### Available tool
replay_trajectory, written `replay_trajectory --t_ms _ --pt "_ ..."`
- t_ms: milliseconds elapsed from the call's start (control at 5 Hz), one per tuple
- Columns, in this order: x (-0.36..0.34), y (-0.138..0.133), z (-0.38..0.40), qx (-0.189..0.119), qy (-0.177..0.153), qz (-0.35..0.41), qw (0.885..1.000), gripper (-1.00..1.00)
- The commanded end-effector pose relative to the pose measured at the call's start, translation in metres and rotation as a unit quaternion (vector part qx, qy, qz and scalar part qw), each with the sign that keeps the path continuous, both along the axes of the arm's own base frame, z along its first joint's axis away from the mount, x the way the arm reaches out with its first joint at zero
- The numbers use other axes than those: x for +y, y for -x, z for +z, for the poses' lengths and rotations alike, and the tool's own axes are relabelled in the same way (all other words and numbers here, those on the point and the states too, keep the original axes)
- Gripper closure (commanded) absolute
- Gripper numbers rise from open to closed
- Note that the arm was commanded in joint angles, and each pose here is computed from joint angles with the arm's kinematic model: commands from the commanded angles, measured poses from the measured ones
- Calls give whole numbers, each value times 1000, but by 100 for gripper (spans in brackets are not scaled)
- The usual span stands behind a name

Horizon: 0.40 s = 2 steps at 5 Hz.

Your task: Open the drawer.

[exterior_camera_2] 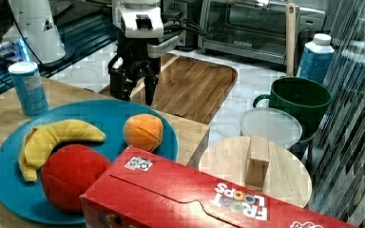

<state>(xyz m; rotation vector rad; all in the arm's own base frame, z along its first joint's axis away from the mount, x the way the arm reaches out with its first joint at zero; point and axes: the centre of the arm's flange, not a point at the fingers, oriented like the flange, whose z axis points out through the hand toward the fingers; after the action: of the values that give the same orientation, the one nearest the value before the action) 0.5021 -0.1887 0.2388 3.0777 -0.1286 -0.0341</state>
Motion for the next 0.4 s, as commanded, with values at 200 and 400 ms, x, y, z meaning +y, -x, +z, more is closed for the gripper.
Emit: replay_trajectory --t_ms 200,400 --pt "174 -47 28 -30 -17 57 998 -100" --pt "192 -42 29 -30 -12 69 997 -100"
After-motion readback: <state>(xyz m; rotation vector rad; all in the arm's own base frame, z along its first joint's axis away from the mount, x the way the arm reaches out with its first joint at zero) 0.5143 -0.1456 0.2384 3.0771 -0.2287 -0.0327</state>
